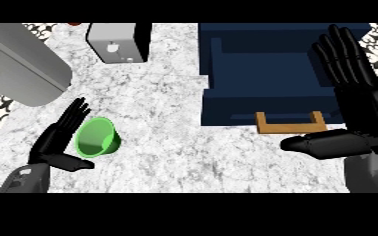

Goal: Pick up the cup, place it into the drawer and close the drawer

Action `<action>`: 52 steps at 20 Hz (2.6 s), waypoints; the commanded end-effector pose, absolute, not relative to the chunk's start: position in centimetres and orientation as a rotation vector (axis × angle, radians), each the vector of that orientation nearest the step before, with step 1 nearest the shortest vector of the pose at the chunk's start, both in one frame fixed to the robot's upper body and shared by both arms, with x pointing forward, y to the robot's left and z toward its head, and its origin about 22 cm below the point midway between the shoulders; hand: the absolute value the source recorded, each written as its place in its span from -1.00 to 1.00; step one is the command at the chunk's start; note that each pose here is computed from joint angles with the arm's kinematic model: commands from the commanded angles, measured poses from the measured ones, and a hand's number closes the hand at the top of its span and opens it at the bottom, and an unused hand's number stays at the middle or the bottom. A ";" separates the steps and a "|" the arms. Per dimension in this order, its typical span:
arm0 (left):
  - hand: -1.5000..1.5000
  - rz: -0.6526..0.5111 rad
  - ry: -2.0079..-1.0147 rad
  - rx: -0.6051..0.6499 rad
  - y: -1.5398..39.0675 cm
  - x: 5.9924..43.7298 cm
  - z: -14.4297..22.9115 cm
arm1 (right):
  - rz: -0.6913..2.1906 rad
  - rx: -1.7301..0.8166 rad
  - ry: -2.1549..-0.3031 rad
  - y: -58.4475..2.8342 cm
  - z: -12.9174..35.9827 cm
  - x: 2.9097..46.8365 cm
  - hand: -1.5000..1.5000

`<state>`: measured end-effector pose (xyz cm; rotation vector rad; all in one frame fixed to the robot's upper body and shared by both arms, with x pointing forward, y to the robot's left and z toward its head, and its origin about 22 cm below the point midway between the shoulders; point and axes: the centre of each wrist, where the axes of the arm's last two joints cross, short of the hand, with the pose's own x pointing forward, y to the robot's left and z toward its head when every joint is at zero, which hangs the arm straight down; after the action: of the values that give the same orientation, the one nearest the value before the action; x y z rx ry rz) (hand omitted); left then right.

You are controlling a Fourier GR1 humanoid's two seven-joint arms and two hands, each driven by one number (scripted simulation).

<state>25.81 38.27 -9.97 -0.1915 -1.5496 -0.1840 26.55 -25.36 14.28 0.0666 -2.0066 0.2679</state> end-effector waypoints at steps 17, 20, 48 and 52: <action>-1.00 -0.161 -1.678 -0.292 35.8 25.7 -13.1 | 0.281 0.088 -1.995 -25.9 13.8 28.1 -1.00; -1.00 -0.187 -1.669 -0.286 34.8 26.0 -13.4 | 0.267 0.060 -2.019 -26.8 15.5 27.9 -1.00; 1.00 0.134 -2.066 -0.156 30.0 29.7 -12.0 | 0.265 0.068 -1.983 -26.6 15.2 27.5 -1.00; 1.00 0.199 -2.101 -0.092 27.9 31.9 -10.4 | 0.281 0.034 -1.976 -27.3 14.9 27.7 -1.00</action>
<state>30.56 28.55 -11.56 -0.1057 -1.9573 0.1131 27.62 -27.00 15.38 0.0468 -1.9935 0.2683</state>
